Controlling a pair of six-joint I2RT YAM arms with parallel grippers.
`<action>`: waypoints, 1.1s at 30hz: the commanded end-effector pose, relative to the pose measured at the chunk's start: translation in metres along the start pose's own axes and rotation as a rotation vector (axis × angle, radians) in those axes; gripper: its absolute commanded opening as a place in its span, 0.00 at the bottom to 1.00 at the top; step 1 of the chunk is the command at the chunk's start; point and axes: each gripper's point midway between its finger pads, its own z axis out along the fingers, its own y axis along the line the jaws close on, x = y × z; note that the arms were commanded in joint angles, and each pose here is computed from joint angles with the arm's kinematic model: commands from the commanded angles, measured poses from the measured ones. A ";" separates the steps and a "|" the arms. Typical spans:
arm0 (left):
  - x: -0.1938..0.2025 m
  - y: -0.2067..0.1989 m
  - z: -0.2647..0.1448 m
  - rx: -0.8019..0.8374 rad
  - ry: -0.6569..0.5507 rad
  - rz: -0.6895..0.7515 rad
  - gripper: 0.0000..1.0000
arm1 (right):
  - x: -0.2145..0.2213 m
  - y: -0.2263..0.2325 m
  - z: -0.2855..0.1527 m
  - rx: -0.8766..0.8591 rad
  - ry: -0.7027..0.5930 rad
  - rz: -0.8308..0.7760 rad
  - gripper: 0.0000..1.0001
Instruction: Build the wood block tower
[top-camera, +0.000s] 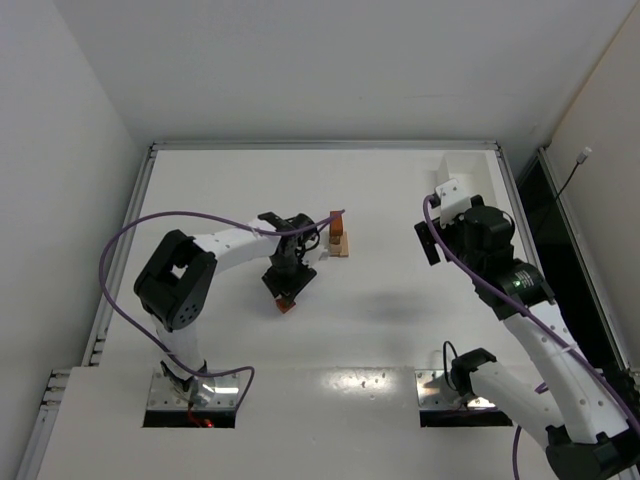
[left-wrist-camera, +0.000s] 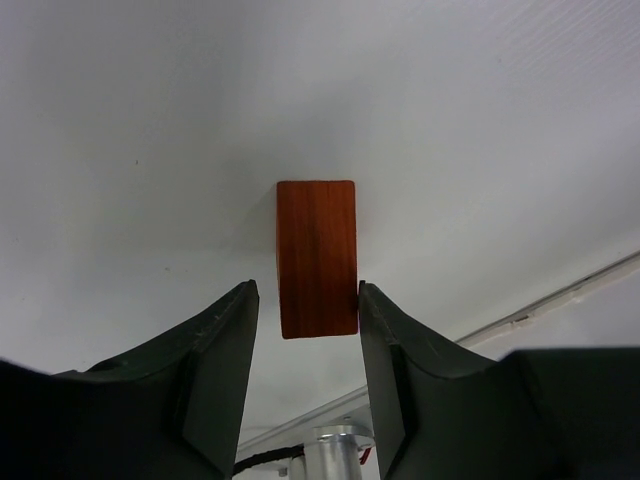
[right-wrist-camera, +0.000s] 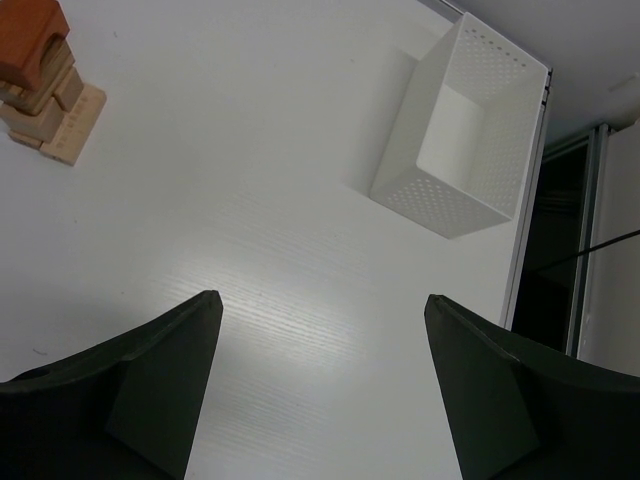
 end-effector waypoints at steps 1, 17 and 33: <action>0.014 0.006 0.004 -0.005 0.046 -0.015 0.41 | -0.006 0.000 0.001 0.000 -0.025 0.024 0.79; 0.012 -0.002 0.004 0.044 0.040 0.002 0.27 | -0.004 0.005 0.006 -0.027 -0.014 0.020 0.77; -0.037 -0.017 -0.046 0.295 -0.235 -0.110 0.00 | -0.018 0.038 0.005 -0.206 -0.067 0.087 0.77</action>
